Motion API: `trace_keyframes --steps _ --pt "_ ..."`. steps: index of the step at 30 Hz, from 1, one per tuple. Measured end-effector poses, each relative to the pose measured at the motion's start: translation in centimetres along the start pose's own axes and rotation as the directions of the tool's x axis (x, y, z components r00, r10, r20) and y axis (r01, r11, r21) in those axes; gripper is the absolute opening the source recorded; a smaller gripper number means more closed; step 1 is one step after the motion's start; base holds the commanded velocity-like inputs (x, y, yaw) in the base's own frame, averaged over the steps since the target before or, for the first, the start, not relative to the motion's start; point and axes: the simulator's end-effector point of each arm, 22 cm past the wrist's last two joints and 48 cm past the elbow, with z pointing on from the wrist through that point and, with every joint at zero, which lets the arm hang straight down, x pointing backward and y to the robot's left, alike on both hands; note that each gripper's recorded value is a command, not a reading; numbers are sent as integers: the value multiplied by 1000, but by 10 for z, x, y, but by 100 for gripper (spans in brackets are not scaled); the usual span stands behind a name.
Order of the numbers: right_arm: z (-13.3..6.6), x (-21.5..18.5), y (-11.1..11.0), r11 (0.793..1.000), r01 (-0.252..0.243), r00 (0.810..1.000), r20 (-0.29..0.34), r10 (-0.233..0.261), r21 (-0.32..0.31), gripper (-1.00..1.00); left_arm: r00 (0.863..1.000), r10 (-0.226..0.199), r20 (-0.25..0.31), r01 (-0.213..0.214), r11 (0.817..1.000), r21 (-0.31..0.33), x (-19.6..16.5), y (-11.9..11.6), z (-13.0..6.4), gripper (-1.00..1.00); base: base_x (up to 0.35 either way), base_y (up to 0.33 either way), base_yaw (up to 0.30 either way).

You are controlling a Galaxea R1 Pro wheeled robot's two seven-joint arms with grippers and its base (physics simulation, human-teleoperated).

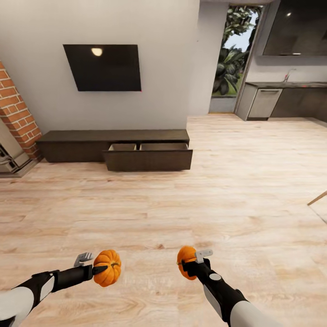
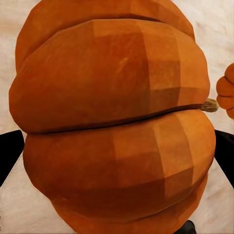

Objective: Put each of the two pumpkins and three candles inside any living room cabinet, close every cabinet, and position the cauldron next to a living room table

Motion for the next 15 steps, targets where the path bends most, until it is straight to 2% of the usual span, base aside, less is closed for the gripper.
trace_keyframes --steps 15 --pt "0 0 1 1000 0 1000 0 0 -2 -100 1000 0 0 0 1000 0 0 0 0 -100 337 -12 0"
